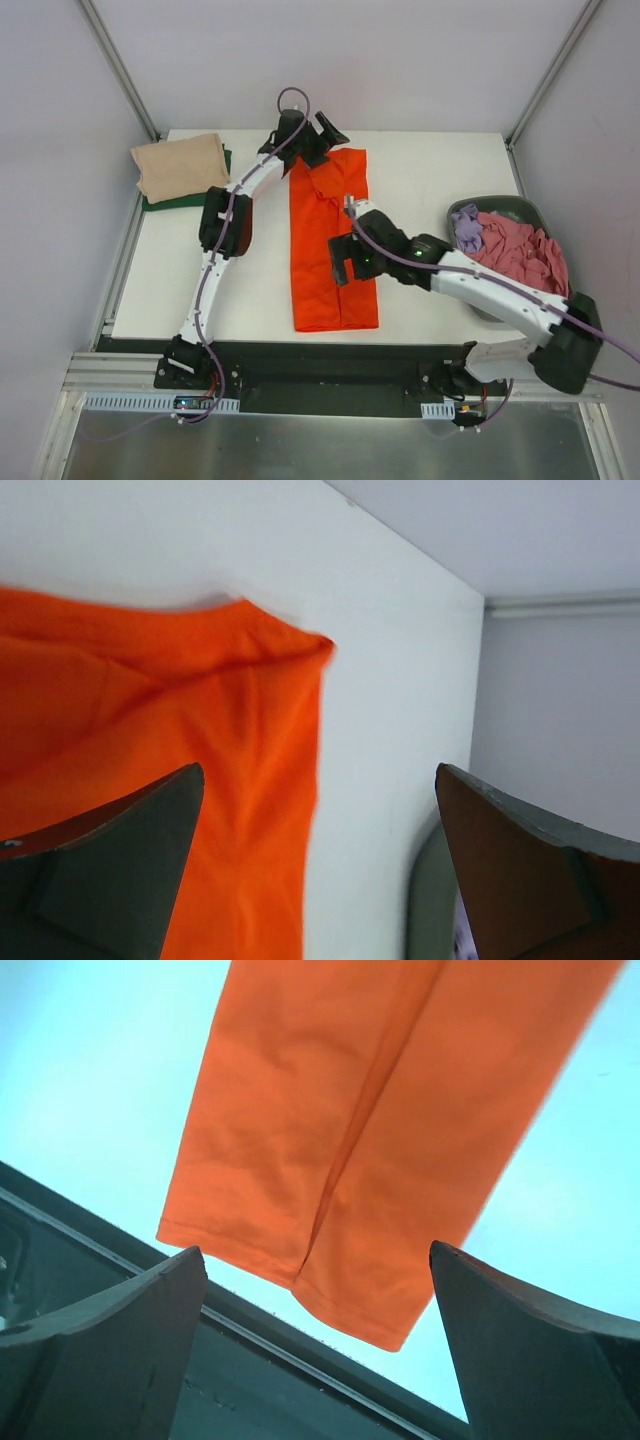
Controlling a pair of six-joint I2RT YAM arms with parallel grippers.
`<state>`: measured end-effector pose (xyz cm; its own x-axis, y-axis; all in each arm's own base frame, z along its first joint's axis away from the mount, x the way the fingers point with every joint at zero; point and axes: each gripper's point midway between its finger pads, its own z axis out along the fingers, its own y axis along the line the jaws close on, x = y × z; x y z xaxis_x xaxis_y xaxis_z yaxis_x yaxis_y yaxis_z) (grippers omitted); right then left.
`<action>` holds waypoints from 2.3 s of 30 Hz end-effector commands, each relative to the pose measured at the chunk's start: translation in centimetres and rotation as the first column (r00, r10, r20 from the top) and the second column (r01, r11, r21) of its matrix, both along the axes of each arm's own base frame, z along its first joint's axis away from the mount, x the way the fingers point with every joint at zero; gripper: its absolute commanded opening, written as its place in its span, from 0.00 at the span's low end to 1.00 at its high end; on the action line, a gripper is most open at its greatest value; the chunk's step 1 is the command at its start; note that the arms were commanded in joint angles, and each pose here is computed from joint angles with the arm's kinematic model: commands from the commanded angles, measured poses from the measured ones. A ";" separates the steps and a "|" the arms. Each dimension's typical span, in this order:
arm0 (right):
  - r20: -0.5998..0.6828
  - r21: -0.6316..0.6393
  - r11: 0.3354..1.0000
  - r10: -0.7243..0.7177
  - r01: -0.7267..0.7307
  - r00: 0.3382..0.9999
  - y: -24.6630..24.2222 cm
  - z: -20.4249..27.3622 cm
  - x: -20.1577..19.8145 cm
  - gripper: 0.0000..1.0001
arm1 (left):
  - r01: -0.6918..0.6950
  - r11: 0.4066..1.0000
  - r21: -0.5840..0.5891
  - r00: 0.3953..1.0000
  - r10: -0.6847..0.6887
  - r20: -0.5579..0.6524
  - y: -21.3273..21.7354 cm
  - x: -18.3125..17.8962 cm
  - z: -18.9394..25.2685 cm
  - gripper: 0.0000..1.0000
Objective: Fold and stack the t-shirts
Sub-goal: Rotate the tshirt 90 degrees, then grab the bottom of the folded rectangular tshirt with both arms
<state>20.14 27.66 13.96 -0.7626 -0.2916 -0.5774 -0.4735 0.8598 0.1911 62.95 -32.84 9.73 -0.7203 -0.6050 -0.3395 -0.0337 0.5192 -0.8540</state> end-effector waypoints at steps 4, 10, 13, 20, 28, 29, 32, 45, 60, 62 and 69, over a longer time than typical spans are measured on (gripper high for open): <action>0.159 0.067 0.953 -0.301 0.294 0.940 -8.5 2.4 0.3 0.96 | 0.257 0.963 0.081 0.926 -0.269 0.263 1.1 -12.7 19.8 0.99; 0.139 0.170 0.891 -0.445 0.421 0.885 -12.1 0.3 -1.2 0.96 | 0.174 0.928 0.329 0.961 -0.233 0.150 6.9 -27.5 11.6 0.99; 0.143 0.242 0.896 -0.411 0.371 0.900 -11.6 -0.5 -1.6 0.96 | 0.155 0.931 0.329 0.975 -0.197 0.099 9.5 -34.2 7.6 0.99; 0.121 0.286 0.916 -0.324 0.280 0.938 -10.2 -2.8 -2.6 0.96 | 0.295 0.918 0.264 0.955 -0.274 -0.114 10.8 -45.4 -1.0 0.99; 0.025 0.165 0.953 -0.260 0.253 0.965 -9.8 -6.1 -3.8 0.96 | 0.407 0.887 0.219 0.902 -0.353 -0.247 9.5 -51.0 -4.2 0.79; 0.021 0.151 0.953 -0.267 0.261 0.963 -10.0 -6.3 -3.8 0.96 | 0.407 0.886 0.225 0.901 -0.347 -0.262 9.5 -51.1 -4.5 0.75; 0.022 0.117 0.951 -0.290 0.286 0.957 -10.5 -6.9 -3.6 0.96 | 0.423 0.872 0.245 0.890 -0.349 -0.294 9.5 -51.4 -5.4 0.59; -0.096 0.088 0.953 -0.280 0.288 0.955 -10.4 -9.4 -5.5 0.97 | 0.435 0.841 0.323 0.872 -0.303 -0.385 9.8 -50.8 -8.0 0.00; -0.258 0.152 0.964 -0.173 0.216 0.951 -7.1 -11.0 -7.5 0.76 | 0.414 0.845 0.338 0.884 -0.285 -0.370 10.4 -50.8 -8.2 0.00; -0.272 0.147 0.966 -0.168 0.214 0.947 -6.7 -11.2 -7.4 0.72 | 0.414 0.845 0.338 0.884 -0.284 -0.372 10.4 -50.8 -8.3 0.00; -0.325 0.108 0.969 -0.176 0.221 0.929 -6.8 -12.5 -8.1 0.35 | 0.409 0.848 0.337 0.882 -0.273 -0.385 10.8 -51.2 -8.7 0.00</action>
<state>12.75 20.97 2.09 -0.9256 -0.0474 -0.3755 -0.2178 0.8780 0.4262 12.08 -22.76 1.61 -0.9642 -0.1550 -0.2150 -0.0062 0.8241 -0.5663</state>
